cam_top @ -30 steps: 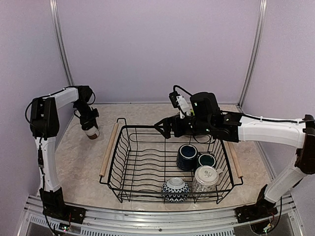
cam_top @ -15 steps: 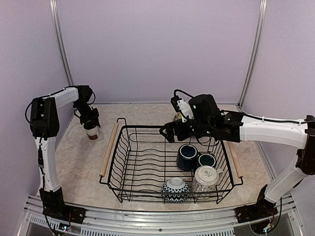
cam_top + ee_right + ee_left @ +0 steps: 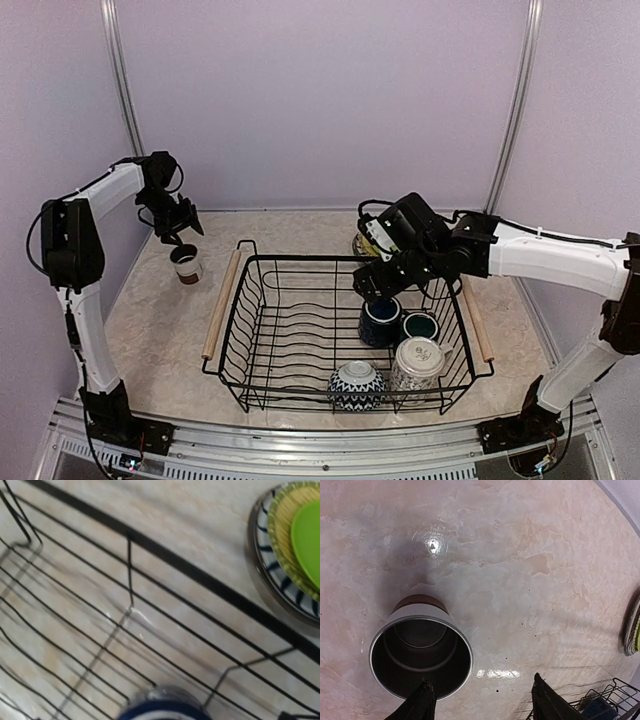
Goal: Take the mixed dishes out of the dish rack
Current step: Place the cup at the corner of the board, then grab the cup from the dish rack.
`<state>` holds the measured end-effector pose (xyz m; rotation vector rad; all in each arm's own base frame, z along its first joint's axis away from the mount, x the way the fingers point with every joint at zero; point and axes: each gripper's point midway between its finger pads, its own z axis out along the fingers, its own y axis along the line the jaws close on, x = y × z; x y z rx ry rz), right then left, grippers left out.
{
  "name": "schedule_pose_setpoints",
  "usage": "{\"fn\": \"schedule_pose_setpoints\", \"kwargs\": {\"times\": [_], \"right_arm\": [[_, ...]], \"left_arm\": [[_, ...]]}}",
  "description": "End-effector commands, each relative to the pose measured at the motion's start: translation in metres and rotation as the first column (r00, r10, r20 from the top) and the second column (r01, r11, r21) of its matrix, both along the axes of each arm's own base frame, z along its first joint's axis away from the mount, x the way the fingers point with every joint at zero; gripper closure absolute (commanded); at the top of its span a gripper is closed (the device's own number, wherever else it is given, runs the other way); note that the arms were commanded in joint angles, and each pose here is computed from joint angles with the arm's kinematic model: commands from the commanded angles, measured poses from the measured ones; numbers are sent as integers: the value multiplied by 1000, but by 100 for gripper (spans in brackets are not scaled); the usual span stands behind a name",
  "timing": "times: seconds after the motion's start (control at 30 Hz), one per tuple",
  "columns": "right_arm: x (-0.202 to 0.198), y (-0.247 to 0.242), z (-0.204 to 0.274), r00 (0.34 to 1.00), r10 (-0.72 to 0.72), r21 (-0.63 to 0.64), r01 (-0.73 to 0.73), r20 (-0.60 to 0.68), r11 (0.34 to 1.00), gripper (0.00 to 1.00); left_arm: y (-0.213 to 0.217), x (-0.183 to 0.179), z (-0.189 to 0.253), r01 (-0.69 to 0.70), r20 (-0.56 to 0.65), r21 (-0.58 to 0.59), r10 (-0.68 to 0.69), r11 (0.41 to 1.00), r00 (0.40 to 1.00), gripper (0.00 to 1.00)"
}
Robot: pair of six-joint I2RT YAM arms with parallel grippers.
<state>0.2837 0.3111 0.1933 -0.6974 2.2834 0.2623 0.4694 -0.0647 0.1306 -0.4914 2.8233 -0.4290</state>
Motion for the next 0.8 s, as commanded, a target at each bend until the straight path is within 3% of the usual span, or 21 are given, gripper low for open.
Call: {"fn": "schedule_pose_setpoints", "kwargs": {"times": [0.0, 0.13, 0.43, 0.77], "right_arm": [[-14, -12, -19, 994, 76, -171, -88, -76, 981, 0], [-20, -15, -28, 979, 148, -265, -181, -140, 947, 0], [-21, -15, -49, 949, 224, -323, -289, -223, 901, 0], [-15, -20, -71, 943, 206, -368, -295, -260, 882, 0]], "left_arm": [[0, -4, 28, 15, 80, -15, -14, 1000, 997, 35], [-4, -6, 50, 26, 149, -37, -20, 999, 989, 21], [-17, -13, 105, 81, 336, -98, -44, 992, 941, 4], [-35, -27, 152, 173, 496, -156, -74, 972, 865, 1]]}}
